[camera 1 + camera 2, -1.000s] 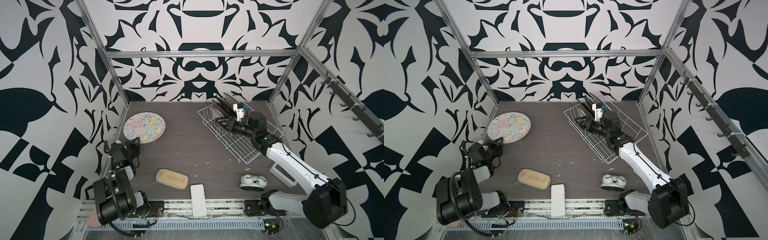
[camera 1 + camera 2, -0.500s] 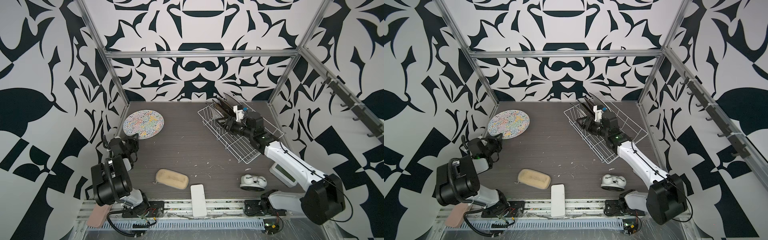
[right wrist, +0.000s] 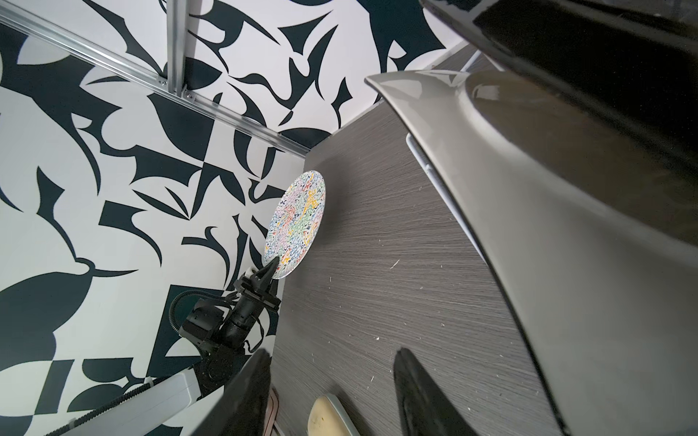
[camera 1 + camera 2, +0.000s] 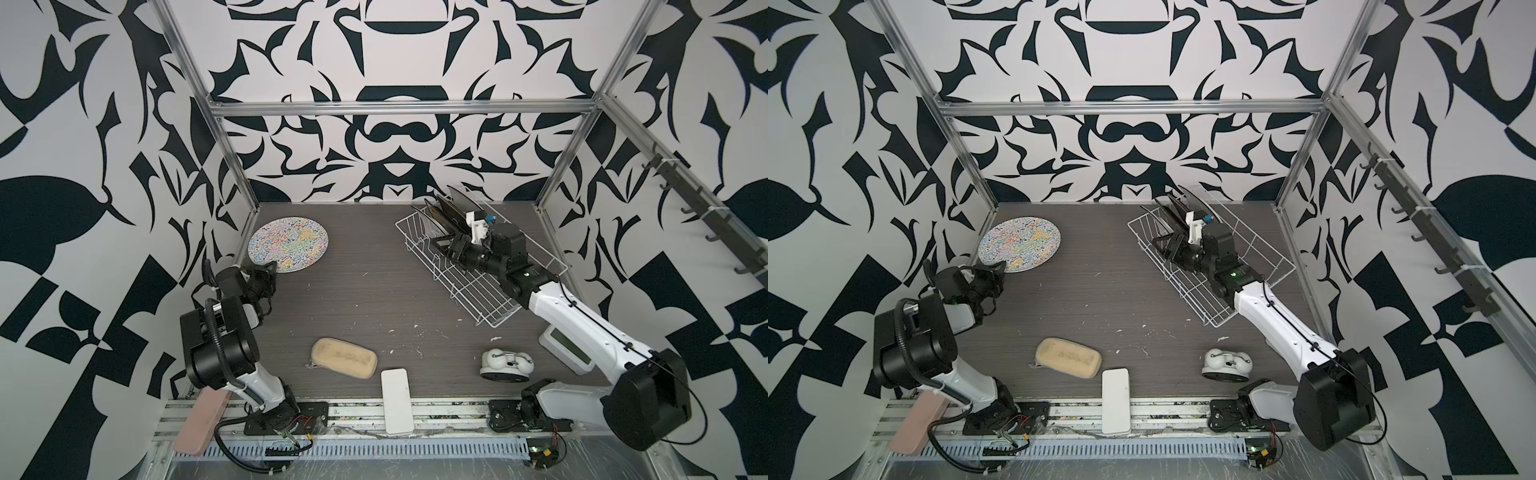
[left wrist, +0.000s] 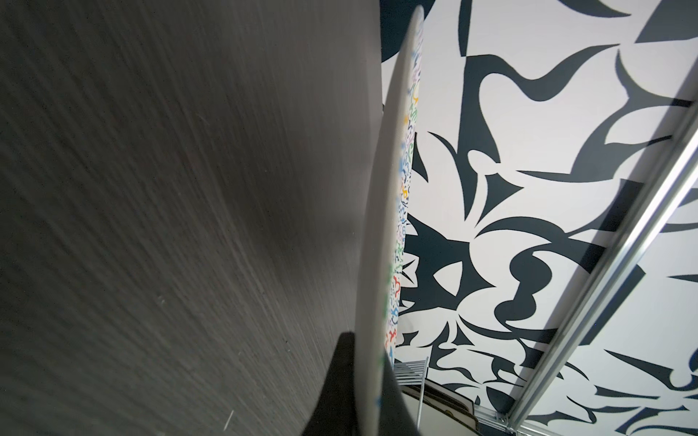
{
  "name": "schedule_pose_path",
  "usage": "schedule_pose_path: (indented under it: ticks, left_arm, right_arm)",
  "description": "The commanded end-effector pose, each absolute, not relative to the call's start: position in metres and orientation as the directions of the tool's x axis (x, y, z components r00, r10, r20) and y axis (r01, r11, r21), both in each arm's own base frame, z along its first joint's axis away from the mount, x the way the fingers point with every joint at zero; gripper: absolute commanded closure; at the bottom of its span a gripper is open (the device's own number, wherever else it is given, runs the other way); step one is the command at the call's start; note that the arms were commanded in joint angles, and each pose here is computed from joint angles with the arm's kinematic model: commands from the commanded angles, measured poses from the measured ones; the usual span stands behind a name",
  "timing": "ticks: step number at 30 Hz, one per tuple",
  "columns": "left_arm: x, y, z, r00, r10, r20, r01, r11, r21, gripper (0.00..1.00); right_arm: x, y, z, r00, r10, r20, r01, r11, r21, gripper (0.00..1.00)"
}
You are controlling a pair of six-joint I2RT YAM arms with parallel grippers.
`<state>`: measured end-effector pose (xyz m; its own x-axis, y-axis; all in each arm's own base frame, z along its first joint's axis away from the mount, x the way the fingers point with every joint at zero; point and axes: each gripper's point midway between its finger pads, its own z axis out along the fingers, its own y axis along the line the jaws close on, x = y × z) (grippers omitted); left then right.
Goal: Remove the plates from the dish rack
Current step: 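Lower the plate flat onto the table with the left gripper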
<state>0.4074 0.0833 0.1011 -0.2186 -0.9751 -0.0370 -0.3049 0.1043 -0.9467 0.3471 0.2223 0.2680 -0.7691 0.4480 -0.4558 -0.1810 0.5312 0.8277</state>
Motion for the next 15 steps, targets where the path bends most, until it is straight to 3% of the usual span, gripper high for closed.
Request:
schedule_pose_path:
  ticks: [1,15]
  left_arm:
    - [0.420,0.085,0.122,-0.241,-0.968,-0.066,-0.205,0.117,-0.972,1.00]
    - [0.431,0.097,0.093,-0.214,-0.974,-0.069,-0.267,0.127,-0.955,1.00]
  right_arm:
    - [0.348,0.224,0.298,-0.734,0.463,-0.497,-0.239,0.508,0.827,0.44]
    - [0.348,0.225,0.300,-0.738,0.452,-0.501,-0.236,0.522,0.819,0.44]
